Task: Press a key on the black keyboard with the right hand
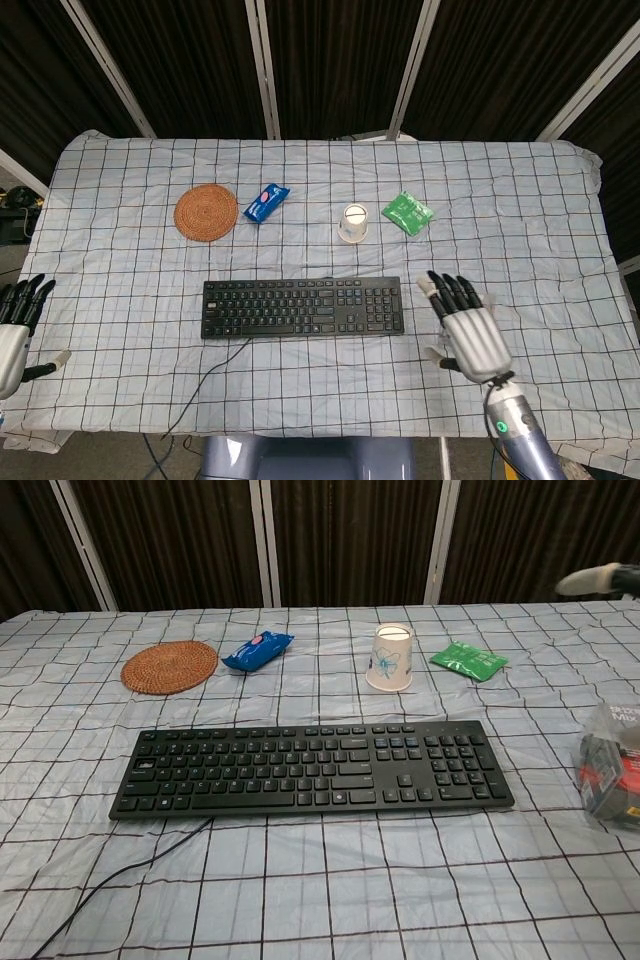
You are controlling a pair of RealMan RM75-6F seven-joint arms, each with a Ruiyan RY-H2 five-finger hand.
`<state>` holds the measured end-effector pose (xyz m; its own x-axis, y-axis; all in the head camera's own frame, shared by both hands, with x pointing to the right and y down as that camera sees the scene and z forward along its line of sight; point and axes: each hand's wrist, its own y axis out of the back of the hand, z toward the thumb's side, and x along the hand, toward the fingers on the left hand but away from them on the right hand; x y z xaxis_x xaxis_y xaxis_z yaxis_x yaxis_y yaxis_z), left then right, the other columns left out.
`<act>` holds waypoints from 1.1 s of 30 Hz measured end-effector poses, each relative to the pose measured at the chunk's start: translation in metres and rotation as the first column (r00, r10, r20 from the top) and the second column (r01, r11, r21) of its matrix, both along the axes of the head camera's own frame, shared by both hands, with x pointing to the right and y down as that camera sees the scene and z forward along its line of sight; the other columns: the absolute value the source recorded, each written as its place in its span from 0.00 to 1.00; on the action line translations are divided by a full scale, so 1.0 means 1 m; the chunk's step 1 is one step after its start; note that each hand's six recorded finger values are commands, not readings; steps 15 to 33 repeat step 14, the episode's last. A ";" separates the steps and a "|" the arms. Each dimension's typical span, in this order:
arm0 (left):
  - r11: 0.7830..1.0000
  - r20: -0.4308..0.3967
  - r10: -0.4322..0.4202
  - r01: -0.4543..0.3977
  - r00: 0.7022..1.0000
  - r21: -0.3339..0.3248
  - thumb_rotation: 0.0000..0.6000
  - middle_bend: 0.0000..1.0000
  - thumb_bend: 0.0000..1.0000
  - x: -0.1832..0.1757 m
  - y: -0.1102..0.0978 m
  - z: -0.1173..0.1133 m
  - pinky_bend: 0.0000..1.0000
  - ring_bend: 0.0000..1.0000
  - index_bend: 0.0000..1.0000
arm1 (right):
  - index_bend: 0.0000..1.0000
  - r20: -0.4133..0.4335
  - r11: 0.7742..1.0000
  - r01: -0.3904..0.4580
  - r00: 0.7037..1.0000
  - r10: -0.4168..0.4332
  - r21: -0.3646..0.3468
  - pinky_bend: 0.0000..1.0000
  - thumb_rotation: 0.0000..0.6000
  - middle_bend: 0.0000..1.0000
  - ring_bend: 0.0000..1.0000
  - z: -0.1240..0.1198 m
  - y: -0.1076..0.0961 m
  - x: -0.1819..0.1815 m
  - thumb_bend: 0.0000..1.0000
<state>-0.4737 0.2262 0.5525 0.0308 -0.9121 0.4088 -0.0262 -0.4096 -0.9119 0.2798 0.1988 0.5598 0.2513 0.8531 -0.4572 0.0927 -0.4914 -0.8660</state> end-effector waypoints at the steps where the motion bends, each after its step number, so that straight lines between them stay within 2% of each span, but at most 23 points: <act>1: 1.000 0.002 0.000 0.000 1.000 0.002 1.00 0.00 0.07 0.000 0.001 0.000 0.00 0.00 0.00 | 0.00 -0.013 1.000 -0.011 1.000 0.012 0.011 0.00 1.00 0.00 0.00 -0.001 0.004 0.013 0.13; 5: 1.000 0.004 -0.001 0.001 1.000 -0.002 1.00 0.00 0.07 0.000 0.004 0.000 0.00 0.00 0.00 | 0.00 -0.099 0.997 -0.066 0.993 0.070 0.049 0.00 1.00 0.00 0.00 0.000 0.026 0.074 0.13; 8: 1.000 0.005 -0.011 0.011 1.000 -0.010 1.00 0.00 0.07 -0.005 0.016 0.008 0.00 0.00 0.00 | 0.00 -0.138 0.995 -0.084 0.986 0.091 0.054 0.00 1.00 0.00 0.00 0.007 0.044 0.100 0.13; 11: 1.000 0.034 -0.005 0.006 0.999 -0.002 1.00 0.00 0.07 -0.018 0.027 0.016 0.00 0.00 0.00 | 0.00 -0.150 0.994 -0.090 0.984 0.099 0.063 0.00 1.00 0.00 0.00 0.017 0.063 0.118 0.13; 14: 1.000 0.037 -0.007 0.007 0.999 0.006 1.00 0.00 0.07 -0.025 0.038 0.022 0.00 0.00 0.00 | 0.00 -0.122 0.991 -0.117 0.985 0.124 0.058 0.00 1.00 0.00 0.00 0.023 0.079 0.123 0.13; 33: 1.000 0.037 -0.007 0.007 0.999 0.006 1.00 0.00 0.07 -0.025 0.038 0.022 0.00 0.00 0.00 | 0.00 -0.122 0.991 -0.117 0.985 0.124 0.058 0.00 1.00 0.00 0.00 0.023 0.079 0.123 0.13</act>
